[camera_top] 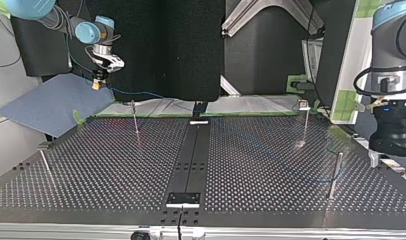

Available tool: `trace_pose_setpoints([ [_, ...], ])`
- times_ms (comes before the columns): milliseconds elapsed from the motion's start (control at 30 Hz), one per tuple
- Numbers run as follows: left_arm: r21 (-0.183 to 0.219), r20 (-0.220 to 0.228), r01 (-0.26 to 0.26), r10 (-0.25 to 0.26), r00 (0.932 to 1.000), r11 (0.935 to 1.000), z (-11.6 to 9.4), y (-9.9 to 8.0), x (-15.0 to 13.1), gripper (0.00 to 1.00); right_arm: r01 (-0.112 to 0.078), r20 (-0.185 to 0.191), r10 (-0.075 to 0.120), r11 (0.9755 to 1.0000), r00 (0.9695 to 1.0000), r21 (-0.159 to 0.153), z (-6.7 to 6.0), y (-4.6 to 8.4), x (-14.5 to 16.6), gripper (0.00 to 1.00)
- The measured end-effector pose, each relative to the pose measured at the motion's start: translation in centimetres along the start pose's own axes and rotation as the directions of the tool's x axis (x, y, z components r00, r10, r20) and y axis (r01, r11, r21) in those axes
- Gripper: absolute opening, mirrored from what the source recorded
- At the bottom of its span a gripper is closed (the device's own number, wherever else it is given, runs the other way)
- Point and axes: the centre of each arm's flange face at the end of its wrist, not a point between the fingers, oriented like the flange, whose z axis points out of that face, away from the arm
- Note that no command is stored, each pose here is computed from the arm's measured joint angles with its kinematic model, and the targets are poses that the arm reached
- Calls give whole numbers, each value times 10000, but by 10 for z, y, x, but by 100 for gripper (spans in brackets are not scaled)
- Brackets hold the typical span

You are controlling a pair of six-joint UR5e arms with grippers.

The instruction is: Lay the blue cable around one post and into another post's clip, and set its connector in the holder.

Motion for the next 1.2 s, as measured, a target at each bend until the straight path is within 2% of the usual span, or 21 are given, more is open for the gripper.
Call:
trace_pose_setpoints([
  [300,-335,-545,-683,664,9963,9971,12,-22,10,100,-2,12,1,10000,10000,70,1,-1,0,0],
  [467,-250,-696,-1099,1079,9917,9936,8,-43,7,100,-1,18,1,10000,10000,64,1,0,0,0],
  [600,-124,-1068,-1418,1397,9844,9898,3,-53,13,100,-1,18,1,10000,10000,63,1,0,0,0],
  [800,-259,-1622,-1974,1908,9681,9800,-3,-54,22,100,-1,23,1,10000,10000,65,1,0,0,0],
  [1000,-660,-2058,-2576,2394,9488,9640,-7,-48,26,100,-1,30,1,10000,10000,74,1,-1,0,0],
  [1200,-949,-2578,-3130,2804,9246,9450,-9,-41,33,100,0,28,-1,10000,10000,97,1,-2,0,0],
])
